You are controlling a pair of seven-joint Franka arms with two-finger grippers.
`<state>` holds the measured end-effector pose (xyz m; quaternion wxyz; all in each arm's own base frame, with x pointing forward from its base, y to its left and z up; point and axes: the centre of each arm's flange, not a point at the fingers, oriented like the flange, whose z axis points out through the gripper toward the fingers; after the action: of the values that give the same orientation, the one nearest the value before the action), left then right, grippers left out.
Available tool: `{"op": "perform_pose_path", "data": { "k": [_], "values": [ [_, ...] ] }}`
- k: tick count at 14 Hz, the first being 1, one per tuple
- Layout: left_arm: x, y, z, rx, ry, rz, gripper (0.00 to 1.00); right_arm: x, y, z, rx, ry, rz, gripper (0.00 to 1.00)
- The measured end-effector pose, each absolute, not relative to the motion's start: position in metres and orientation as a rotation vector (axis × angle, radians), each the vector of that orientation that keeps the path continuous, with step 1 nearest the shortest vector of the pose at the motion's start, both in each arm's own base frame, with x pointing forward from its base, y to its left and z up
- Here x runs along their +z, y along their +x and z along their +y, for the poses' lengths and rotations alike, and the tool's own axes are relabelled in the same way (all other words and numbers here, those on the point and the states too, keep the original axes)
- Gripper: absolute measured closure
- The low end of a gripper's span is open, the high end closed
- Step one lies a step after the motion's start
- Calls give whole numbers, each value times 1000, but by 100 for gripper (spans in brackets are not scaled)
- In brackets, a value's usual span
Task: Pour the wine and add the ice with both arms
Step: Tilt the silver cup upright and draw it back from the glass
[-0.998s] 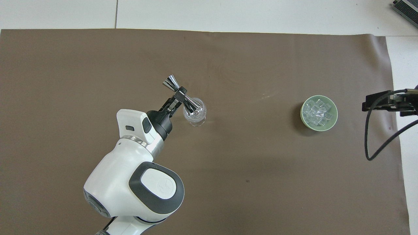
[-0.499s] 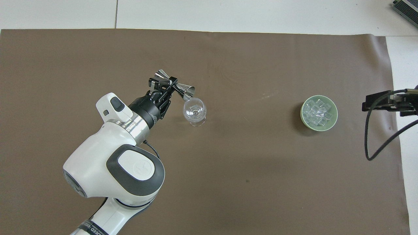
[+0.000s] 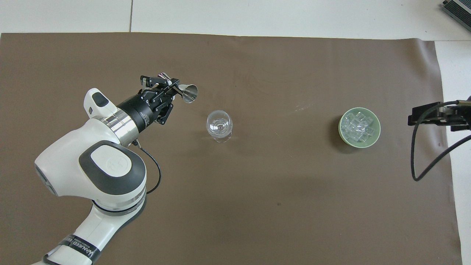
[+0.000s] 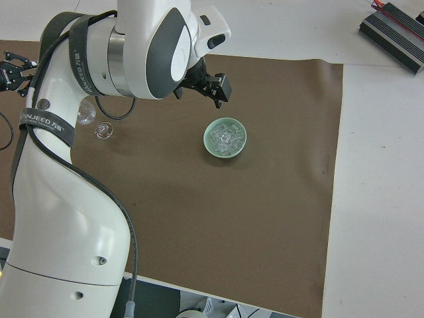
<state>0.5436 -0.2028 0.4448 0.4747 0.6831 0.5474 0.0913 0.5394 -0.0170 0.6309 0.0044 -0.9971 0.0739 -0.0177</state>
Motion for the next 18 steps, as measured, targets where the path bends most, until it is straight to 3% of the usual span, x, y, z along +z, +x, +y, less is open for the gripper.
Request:
{"op": "perform_pose_path", "data": {
  "k": [9,18],
  "values": [
    [399,553,-129,11,1633,1415,80,631,539,-17,-55,-3124,231,0],
    [390,559,-82,-138,1599,1412,80,631,539,-17,-55,-3124,231,0]
  ]
}}
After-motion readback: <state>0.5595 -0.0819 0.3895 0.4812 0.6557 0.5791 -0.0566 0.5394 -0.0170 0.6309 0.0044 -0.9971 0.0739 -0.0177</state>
